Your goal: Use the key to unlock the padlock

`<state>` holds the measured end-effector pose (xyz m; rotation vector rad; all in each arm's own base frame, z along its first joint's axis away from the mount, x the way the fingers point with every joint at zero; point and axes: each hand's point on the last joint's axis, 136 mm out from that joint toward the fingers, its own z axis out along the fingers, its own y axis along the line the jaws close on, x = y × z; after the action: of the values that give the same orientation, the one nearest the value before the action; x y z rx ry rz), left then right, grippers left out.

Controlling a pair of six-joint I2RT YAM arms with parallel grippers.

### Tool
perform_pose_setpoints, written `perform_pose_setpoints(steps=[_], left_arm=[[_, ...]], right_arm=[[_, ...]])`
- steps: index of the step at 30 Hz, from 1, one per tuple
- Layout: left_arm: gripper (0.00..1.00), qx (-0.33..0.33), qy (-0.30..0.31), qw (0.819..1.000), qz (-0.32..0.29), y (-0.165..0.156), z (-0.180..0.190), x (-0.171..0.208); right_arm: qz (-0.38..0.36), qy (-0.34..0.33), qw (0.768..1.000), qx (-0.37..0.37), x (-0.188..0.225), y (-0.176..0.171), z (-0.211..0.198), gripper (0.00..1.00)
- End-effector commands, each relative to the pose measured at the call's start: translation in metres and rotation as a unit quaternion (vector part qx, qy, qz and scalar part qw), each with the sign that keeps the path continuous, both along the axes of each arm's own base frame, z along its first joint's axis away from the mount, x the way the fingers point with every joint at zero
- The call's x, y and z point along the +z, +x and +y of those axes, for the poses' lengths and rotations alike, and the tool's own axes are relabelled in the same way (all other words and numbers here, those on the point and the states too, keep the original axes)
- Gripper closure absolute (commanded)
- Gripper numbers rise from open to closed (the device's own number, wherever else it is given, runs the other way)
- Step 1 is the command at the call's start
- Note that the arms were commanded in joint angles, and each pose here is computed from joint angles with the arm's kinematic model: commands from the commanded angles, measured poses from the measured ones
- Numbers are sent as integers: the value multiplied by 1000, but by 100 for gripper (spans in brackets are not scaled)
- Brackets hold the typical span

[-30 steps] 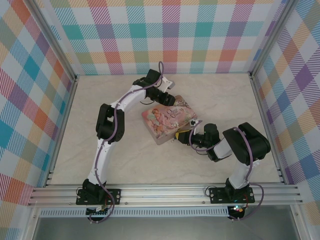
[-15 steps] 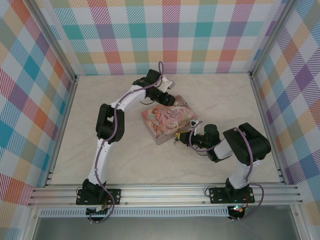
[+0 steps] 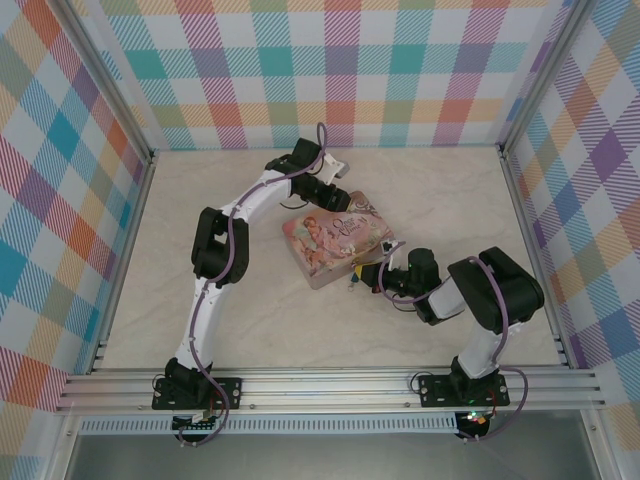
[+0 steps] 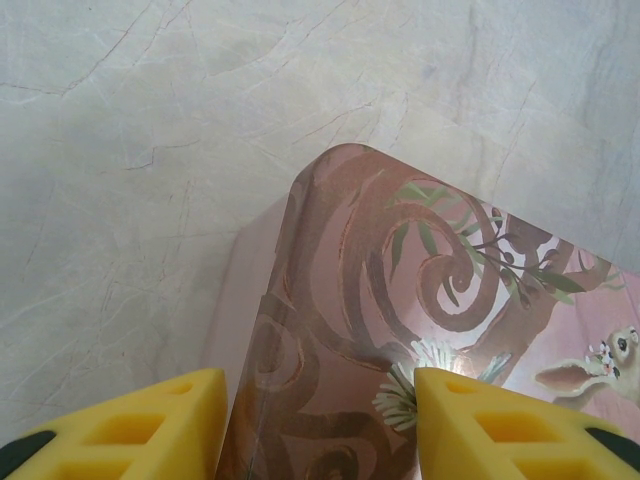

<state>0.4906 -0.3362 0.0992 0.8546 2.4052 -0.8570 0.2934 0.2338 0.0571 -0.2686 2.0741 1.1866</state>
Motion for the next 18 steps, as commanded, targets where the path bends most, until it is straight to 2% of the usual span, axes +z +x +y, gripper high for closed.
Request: perform_pose_setpoints(steps=[1, 7, 18], left_arm=[[50, 28, 66, 997, 25, -5, 26, -32], [50, 32, 73, 997, 22, -8, 30, -32], [44, 40, 76, 996, 16, -16, 37, -35]], right_arm=[[-4, 23, 999, -22, 17, 6, 0, 100], [22, 35, 997, -69, 20, 14, -9, 100], [74, 114, 980, -147, 28, 32, -17, 100]])
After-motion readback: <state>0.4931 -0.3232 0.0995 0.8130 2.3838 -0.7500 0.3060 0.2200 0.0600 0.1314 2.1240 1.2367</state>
